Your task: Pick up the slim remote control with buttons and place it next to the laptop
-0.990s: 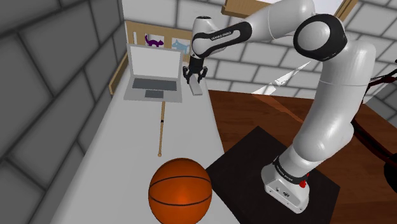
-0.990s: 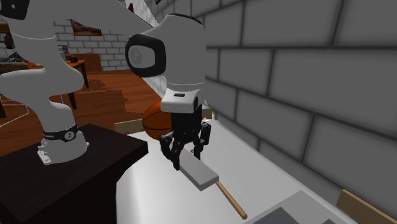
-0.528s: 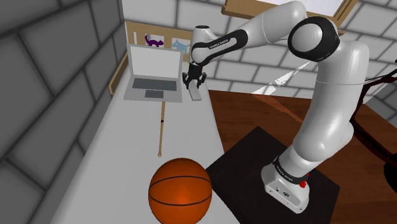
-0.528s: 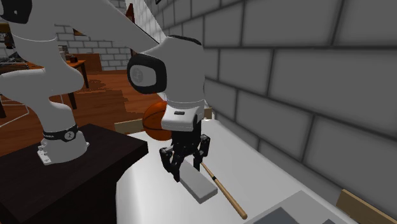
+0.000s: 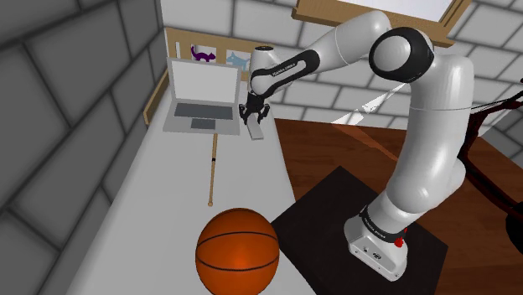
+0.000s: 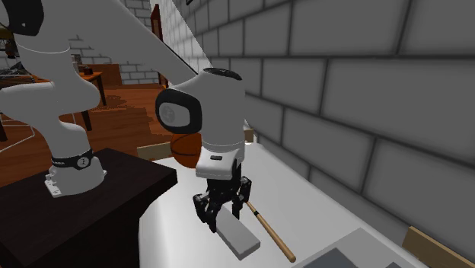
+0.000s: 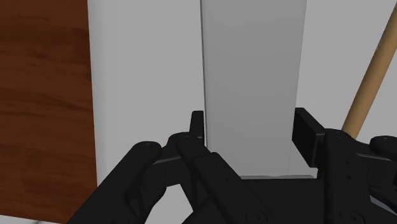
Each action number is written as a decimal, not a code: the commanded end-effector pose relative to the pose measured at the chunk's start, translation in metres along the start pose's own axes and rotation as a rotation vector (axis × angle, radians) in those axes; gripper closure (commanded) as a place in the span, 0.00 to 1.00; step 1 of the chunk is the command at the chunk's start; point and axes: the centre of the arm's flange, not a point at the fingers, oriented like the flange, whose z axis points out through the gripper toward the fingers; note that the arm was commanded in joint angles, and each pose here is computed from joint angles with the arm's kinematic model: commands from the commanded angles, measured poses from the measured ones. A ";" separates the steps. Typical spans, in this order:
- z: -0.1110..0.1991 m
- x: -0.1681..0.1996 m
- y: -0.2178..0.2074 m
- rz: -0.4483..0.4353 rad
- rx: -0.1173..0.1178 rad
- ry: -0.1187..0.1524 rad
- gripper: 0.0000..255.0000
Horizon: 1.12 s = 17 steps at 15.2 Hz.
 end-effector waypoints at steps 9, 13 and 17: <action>0.052 -0.001 -0.001 0.000 0.000 0.001 1.00; 0.073 -0.001 -0.002 0.000 0.000 0.001 1.00; 0.094 -0.001 -0.002 0.000 0.000 0.001 1.00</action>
